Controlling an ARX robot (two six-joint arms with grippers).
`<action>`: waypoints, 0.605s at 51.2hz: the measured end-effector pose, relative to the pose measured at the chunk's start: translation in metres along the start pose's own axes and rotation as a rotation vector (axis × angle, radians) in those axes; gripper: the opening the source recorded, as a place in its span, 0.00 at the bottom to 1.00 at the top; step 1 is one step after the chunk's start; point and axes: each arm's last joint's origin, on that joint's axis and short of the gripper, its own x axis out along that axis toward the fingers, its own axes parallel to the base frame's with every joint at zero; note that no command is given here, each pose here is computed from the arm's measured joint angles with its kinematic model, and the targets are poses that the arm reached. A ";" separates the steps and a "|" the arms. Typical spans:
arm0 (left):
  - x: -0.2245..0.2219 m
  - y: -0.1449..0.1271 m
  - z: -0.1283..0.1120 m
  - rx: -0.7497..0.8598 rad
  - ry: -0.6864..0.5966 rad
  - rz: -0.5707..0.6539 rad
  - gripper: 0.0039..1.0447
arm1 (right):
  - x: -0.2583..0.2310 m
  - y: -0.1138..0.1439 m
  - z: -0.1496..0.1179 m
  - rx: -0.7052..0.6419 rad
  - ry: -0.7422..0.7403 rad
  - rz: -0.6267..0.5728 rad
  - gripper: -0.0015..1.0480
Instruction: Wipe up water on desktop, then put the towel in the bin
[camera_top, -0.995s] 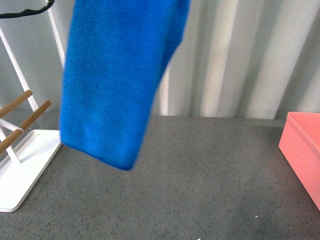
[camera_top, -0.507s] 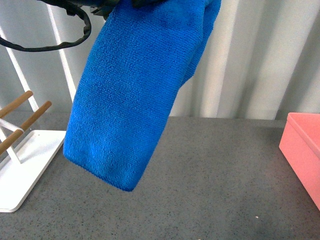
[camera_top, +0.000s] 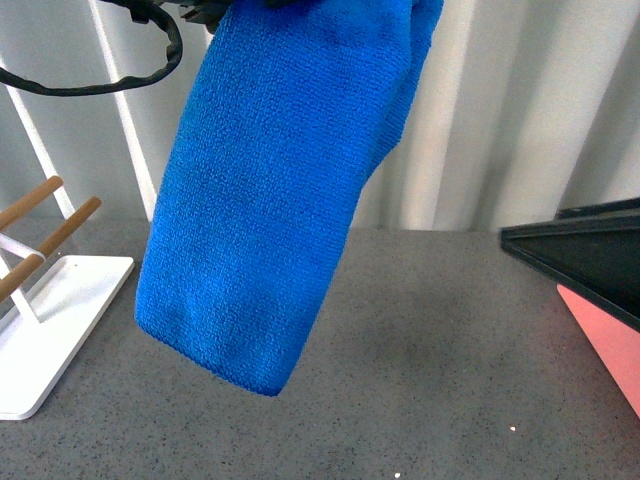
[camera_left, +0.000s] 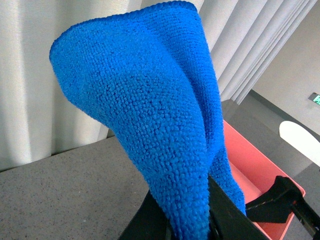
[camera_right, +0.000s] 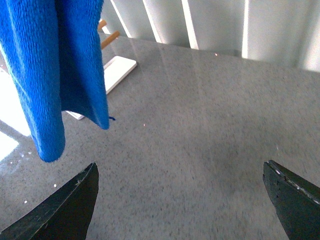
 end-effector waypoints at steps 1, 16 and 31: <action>0.000 0.000 0.000 0.000 0.000 0.000 0.05 | 0.002 0.001 0.001 -0.004 -0.001 0.017 0.93; 0.000 0.000 0.000 0.000 0.001 -0.001 0.05 | 0.054 0.016 0.028 -0.048 -0.048 0.165 0.93; 0.000 0.000 0.000 0.000 0.001 0.000 0.05 | 0.088 0.028 0.039 -0.047 -0.058 0.219 0.93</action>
